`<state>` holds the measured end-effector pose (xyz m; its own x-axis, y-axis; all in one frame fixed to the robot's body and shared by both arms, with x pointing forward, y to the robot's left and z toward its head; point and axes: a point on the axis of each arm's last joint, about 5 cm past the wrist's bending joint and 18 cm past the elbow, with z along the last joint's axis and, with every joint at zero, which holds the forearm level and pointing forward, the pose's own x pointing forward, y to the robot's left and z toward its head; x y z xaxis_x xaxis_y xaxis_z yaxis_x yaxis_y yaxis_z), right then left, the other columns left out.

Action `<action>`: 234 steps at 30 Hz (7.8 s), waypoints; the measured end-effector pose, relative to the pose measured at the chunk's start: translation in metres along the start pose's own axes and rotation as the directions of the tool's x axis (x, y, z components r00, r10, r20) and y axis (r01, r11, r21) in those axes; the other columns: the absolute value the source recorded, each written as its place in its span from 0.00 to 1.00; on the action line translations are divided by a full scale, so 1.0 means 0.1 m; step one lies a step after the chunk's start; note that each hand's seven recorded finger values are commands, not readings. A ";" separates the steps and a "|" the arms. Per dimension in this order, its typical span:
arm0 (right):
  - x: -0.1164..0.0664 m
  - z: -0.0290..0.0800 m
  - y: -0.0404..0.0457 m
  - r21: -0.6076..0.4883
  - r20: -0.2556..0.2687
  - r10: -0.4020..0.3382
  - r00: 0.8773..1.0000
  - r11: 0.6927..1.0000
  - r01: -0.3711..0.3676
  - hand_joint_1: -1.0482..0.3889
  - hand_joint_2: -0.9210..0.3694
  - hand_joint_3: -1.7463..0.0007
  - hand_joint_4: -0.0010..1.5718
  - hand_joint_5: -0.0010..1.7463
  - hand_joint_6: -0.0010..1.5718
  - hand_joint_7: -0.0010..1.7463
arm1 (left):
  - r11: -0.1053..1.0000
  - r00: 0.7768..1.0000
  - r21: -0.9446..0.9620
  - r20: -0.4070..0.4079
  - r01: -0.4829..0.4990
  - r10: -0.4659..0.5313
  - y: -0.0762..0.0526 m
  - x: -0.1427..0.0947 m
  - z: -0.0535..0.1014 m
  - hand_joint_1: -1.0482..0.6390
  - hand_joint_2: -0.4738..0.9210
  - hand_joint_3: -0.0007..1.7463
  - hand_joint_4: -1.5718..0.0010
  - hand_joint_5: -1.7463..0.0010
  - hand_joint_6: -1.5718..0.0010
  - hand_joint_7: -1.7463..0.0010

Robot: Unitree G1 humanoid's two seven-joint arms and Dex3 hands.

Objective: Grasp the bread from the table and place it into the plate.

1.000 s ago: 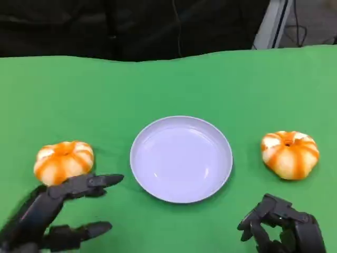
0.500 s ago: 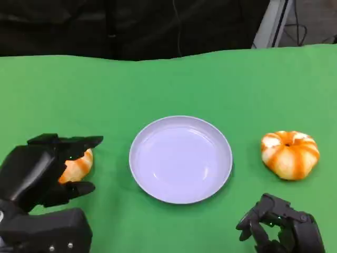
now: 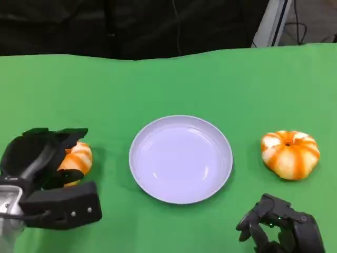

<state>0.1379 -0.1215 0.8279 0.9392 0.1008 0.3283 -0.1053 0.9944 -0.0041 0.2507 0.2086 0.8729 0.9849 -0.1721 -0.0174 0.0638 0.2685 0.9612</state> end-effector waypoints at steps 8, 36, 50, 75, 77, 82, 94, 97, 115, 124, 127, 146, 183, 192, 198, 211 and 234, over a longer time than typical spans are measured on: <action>-0.01 0.00 0.001 0.001 -0.001 0.000 1.000 1.000 0.000 0.25 0.06 0.68 0.57 0.85 0.59 0.67 | 0.999 0.998 0.020 -0.045 0.047 -0.046 -0.10 0.09 -0.04 0.26 1.00 0.12 0.75 0.87 0.72 1.00; -0.02 0.00 -0.006 0.004 -0.002 -0.001 1.000 1.000 0.001 0.26 0.04 0.70 0.56 0.84 0.58 0.66 | 0.995 0.997 -0.089 -0.057 0.044 -0.049 -0.26 0.26 0.00 0.56 0.77 0.46 0.44 0.02 0.55 0.06; -0.02 0.00 -0.006 0.004 -0.002 -0.002 1.000 1.000 0.002 0.25 0.05 0.69 0.56 0.85 0.58 0.67 | 0.996 0.992 -0.012 0.090 -0.084 0.085 -0.32 0.22 0.04 0.58 0.67 0.50 0.47 0.00 0.59 0.00; -0.02 0.00 -0.007 0.003 -0.003 -0.006 1.000 1.000 0.006 0.26 0.06 0.68 0.56 0.85 0.58 0.67 | 0.982 0.975 -0.037 0.117 -0.187 0.190 -0.27 0.17 -0.05 0.62 0.58 0.60 0.45 0.00 0.55 0.00; -0.02 0.00 -0.007 0.003 -0.003 -0.006 1.000 1.000 0.006 0.26 0.07 0.67 0.56 0.85 0.58 0.67 | 0.977 0.969 -0.060 0.129 -0.203 0.209 -0.27 0.15 -0.04 0.62 0.57 0.64 0.44 0.00 0.55 0.00; -0.02 0.00 -0.007 0.004 -0.002 -0.005 1.000 1.000 0.005 0.26 0.07 0.67 0.56 0.85 0.58 0.67 | 0.964 0.953 -0.111 0.158 -0.242 0.257 -0.22 0.17 -0.02 0.62 0.56 0.65 0.44 0.00 0.55 0.00; -0.01 0.00 -0.007 0.004 -0.002 -0.005 1.000 1.000 0.005 0.26 0.08 0.66 0.56 0.85 0.58 0.67 | 0.946 0.928 -0.156 0.205 -0.283 0.311 -0.19 0.18 0.04 0.61 0.55 0.70 0.42 0.00 0.54 0.00; -0.01 0.00 -0.007 0.004 -0.002 -0.005 1.000 1.000 0.005 0.26 0.08 0.66 0.56 0.85 0.58 0.67 | 0.946 0.928 -0.155 0.205 -0.284 0.312 -0.19 0.17 0.04 0.61 0.55 0.70 0.42 0.00 0.54 0.00; 0.00 0.00 0.013 0.009 0.000 -0.003 1.000 1.000 0.003 0.25 0.08 0.66 0.57 0.85 0.59 0.66 | 0.914 0.851 -0.365 0.410 -0.175 0.327 -0.15 0.34 0.71 0.58 0.53 0.82 0.40 0.00 0.54 0.00; -0.01 0.00 0.015 0.010 -0.001 -0.005 1.000 1.000 0.005 0.26 0.08 0.66 0.56 0.84 0.58 0.66 | 0.915 0.846 -0.378 0.435 -0.138 0.307 -0.18 0.34 0.78 0.57 0.55 0.83 0.40 0.00 0.52 0.03; -0.01 0.00 0.016 0.010 0.000 -0.004 1.000 1.000 0.004 0.26 0.08 0.66 0.56 0.84 0.58 0.66 | 0.913 0.838 -0.392 0.454 -0.117 0.303 -0.19 0.34 0.83 0.56 0.55 0.83 0.40 0.00 0.52 0.03; -0.01 0.00 0.016 0.010 -0.003 -0.005 1.000 1.000 0.005 0.26 0.08 0.66 0.57 0.85 0.59 0.66 | 0.921 0.831 -0.389 0.511 -0.005 0.220 -0.32 0.36 1.13 0.54 0.55 0.80 0.41 0.00 0.54 0.00; -0.01 0.01 0.042 0.005 -0.003 0.002 1.000 1.000 -0.002 0.26 0.06 0.69 0.56 0.84 0.59 0.65 | 0.977 0.846 -0.083 0.518 0.195 -0.124 -0.27 0.59 1.39 0.27 1.00 0.14 0.86 0.86 0.79 0.98; -0.01 0.01 0.043 -0.004 0.000 0.007 1.000 1.000 -0.007 0.26 0.06 0.69 0.56 0.84 0.59 0.65 | 0.976 0.865 0.044 0.455 0.215 -0.211 -0.17 0.63 1.41 0.12 1.00 0.22 1.00 0.95 0.93 1.00; -0.01 0.00 0.043 -0.005 0.000 0.002 1.000 1.000 -0.002 0.26 0.06 0.68 0.56 0.84 0.59 0.65 | 0.976 0.866 0.055 0.451 0.213 -0.214 -0.18 0.60 1.42 0.05 1.00 0.27 1.00 0.99 0.99 1.00; 0.00 0.01 0.051 -0.001 0.003 0.002 1.000 1.000 -0.002 0.26 0.06 0.70 0.56 0.85 0.59 0.66 | 0.962 0.870 -0.149 0.474 0.231 -0.136 -0.03 0.46 1.19 0.05 1.00 0.31 0.96 0.98 0.97 0.99; 0.00 0.01 0.052 0.001 0.003 0.002 1.000 1.000 -0.002 0.25 0.06 0.68 0.57 0.85 0.59 0.67 | 0.430 0.918 -0.902 0.144 -0.032 0.370 -0.03 -0.55 0.37 0.50 1.00 0.15 0.55 0.31 0.47 0.65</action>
<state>0.1369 -0.1163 0.8292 0.9381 0.1031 0.3307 -0.1078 0.9942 -0.0040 0.1905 0.1820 0.8808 0.9042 -0.1953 0.3799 0.1412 0.9760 0.1657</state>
